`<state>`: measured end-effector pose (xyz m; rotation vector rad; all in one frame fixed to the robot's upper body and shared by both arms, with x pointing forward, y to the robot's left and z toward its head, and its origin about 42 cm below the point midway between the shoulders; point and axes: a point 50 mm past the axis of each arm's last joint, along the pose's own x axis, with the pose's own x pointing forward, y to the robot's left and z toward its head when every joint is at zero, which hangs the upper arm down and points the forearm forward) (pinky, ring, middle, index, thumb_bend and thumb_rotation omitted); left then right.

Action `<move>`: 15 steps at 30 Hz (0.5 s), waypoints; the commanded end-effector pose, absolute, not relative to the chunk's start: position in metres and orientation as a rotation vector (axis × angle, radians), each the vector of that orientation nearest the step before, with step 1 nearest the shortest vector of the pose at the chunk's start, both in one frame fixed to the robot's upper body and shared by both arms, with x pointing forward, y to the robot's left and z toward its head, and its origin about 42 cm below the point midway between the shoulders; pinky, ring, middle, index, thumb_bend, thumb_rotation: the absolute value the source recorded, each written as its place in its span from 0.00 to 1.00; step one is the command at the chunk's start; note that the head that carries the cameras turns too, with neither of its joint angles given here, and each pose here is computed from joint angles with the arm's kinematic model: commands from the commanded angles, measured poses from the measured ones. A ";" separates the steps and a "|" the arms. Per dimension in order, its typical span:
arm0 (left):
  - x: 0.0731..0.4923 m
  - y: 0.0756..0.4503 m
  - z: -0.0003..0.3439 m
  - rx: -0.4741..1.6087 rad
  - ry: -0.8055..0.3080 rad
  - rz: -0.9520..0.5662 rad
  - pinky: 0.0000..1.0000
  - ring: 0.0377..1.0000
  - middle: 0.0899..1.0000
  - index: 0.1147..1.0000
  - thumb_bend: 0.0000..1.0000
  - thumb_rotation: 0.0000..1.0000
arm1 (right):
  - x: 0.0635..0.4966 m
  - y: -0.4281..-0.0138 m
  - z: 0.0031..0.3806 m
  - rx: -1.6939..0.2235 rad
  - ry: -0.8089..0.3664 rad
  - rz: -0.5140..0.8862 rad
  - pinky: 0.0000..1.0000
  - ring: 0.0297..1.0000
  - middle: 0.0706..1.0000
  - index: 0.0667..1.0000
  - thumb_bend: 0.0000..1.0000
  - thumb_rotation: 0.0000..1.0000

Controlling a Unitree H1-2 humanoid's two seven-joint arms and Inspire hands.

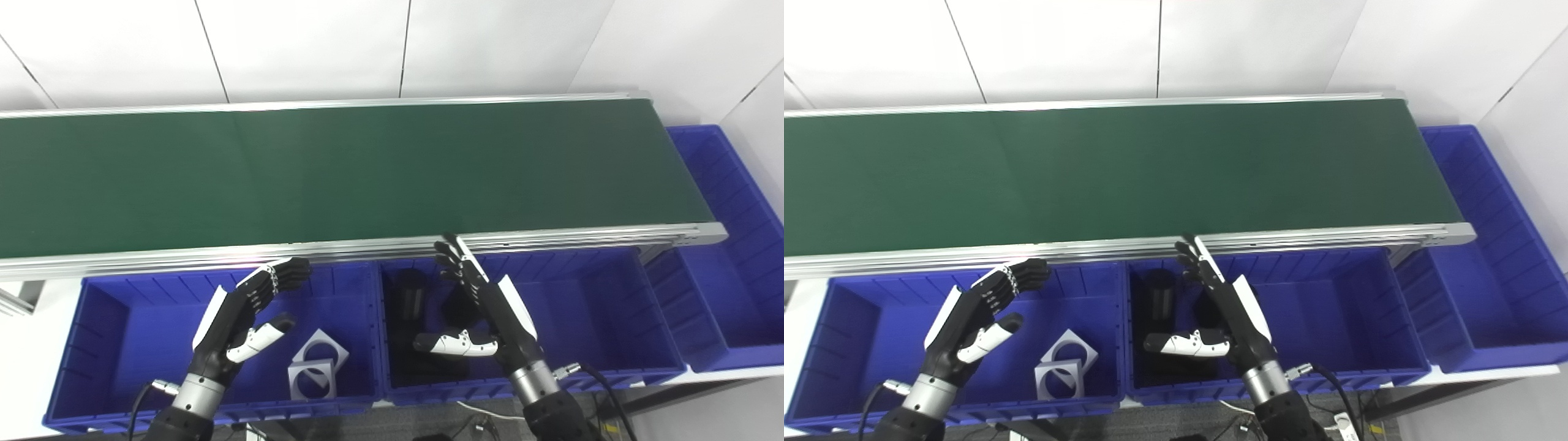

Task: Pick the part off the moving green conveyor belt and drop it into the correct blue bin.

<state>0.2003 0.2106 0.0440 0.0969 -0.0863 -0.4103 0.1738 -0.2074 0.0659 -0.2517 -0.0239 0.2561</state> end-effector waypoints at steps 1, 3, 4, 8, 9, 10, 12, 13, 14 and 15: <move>0.206 0.205 0.055 0.089 -0.149 -0.411 0.76 0.78 0.77 0.78 0.82 0.55 | 0.177 -0.211 0.076 -0.222 -0.069 0.266 0.84 0.88 0.91 0.95 0.99 0.42; 0.206 0.201 0.053 0.068 -0.152 -0.418 0.79 0.80 0.80 0.80 0.85 0.47 | 0.177 -0.214 0.075 -0.214 -0.052 0.278 0.85 0.89 0.91 0.95 0.96 0.41; 0.206 0.200 0.053 0.062 -0.155 -0.421 0.79 0.81 0.81 0.80 0.86 0.45 | 0.177 -0.216 0.074 -0.214 -0.046 0.282 0.85 0.89 0.92 0.96 0.96 0.41; 0.206 0.195 0.051 0.061 -0.164 -0.425 0.81 0.82 0.83 0.82 0.89 0.42 | 0.178 -0.221 0.072 -0.239 -0.029 0.291 0.85 0.89 0.92 0.96 0.95 0.41; 0.206 0.194 0.051 0.063 -0.165 -0.424 0.81 0.82 0.83 0.83 0.89 0.42 | 0.178 -0.221 0.072 -0.238 -0.026 0.289 0.86 0.89 0.92 0.96 0.95 0.41; 0.206 0.193 0.051 0.062 -0.165 -0.423 0.81 0.83 0.84 0.83 0.90 0.42 | 0.178 -0.222 0.071 -0.233 -0.025 0.285 0.86 0.89 0.93 0.96 0.95 0.40; 0.205 0.191 0.051 0.059 -0.162 -0.419 0.81 0.84 0.85 0.84 0.91 0.40 | 0.178 -0.223 0.070 -0.220 -0.020 0.277 0.87 0.89 0.93 0.96 0.94 0.38; 0.205 0.190 0.051 0.060 -0.161 -0.420 0.82 0.84 0.86 0.85 0.90 0.38 | 0.177 -0.223 0.070 -0.215 -0.018 0.273 0.87 0.89 0.93 0.96 0.94 0.38; 0.205 0.190 0.052 0.061 -0.161 -0.419 0.82 0.85 0.86 0.85 0.90 0.37 | 0.177 -0.224 0.070 -0.209 -0.016 0.271 0.89 0.90 0.93 0.96 0.94 0.37; 0.205 0.189 0.052 0.061 -0.161 -0.419 0.82 0.85 0.86 0.85 0.90 0.36 | 0.177 -0.224 0.070 -0.205 -0.015 0.269 0.89 0.90 0.93 0.96 0.93 0.36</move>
